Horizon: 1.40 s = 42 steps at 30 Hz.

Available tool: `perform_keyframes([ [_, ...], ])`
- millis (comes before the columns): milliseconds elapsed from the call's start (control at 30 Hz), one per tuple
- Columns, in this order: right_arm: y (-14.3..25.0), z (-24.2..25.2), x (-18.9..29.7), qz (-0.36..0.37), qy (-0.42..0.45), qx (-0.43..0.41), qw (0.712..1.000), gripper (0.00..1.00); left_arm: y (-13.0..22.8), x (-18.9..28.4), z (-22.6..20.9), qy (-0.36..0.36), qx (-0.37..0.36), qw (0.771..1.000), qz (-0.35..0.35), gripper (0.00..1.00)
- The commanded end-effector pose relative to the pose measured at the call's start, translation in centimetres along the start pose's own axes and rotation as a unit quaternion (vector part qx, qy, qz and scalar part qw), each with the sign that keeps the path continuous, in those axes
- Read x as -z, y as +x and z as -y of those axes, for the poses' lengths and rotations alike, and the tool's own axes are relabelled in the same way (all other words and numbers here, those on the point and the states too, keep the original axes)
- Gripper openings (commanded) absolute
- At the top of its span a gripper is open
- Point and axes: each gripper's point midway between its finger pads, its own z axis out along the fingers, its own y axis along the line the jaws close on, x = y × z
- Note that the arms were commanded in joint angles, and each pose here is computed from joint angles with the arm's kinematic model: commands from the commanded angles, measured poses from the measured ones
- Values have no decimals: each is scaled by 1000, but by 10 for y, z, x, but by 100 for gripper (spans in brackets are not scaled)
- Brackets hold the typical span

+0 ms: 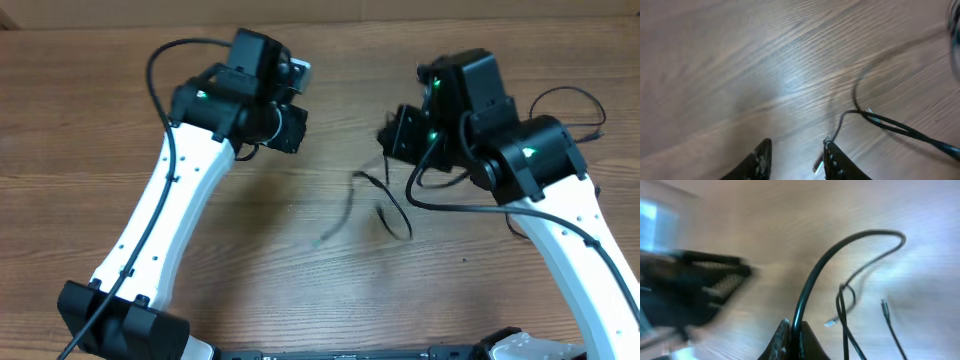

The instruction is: Untangle cables

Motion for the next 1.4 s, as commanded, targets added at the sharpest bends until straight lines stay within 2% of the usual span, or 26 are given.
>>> perform_keyframes([
  [0,4,30,-12,-18,79,-19,997,4,12,-5,28,84,71,994,-22,36],
  [67,11,40,-16,-37,101,-23,994,4,19,-20,31,96,96,990,-37,38],
  [100,12,39,-17,-41,98,-18,994,4,24,-31,33,108,114,986,-46,45],
  [133,12,34,-18,-43,86,-5,995,4,26,-37,36,121,119,984,-50,45],
  [233,11,-15,-20,-60,-45,80,994,4,31,-58,47,178,126,974,-63,46],
  [267,3,-36,-19,-44,-95,106,989,4,31,-66,47,197,134,969,-70,46],
  [367,-20,-72,-11,7,-172,141,975,4,31,-80,29,182,186,962,-81,43],
  [433,-28,-82,-7,27,-190,148,970,4,28,-86,13,175,225,955,-81,43],
  [500,-33,-69,-13,33,-155,119,980,4,22,-91,-4,177,259,947,-74,44],
  [567,-30,-32,-26,24,-64,53,996,4,18,-91,-7,195,265,941,-72,45],
  [633,-23,0,-35,10,13,7,1000,4,20,-93,-8,198,268,940,-76,45],
  [700,-9,32,-49,-17,81,-18,996,4,25,-100,-7,197,270,939,-87,45],
  [900,16,95,-74,-40,201,-43,978,4,36,-112,5,195,263,939,-107,44],
  [1133,53,140,-92,-77,265,-69,959,4,35,-115,16,196,234,947,-102,46],
  [1167,61,156,-91,-75,298,-87,948,4,31,-117,20,200,225,949,-94,46],
  [1367,64,177,-82,-61,350,-98,930,4,28,-121,41,209,199,953,-89,47],
])
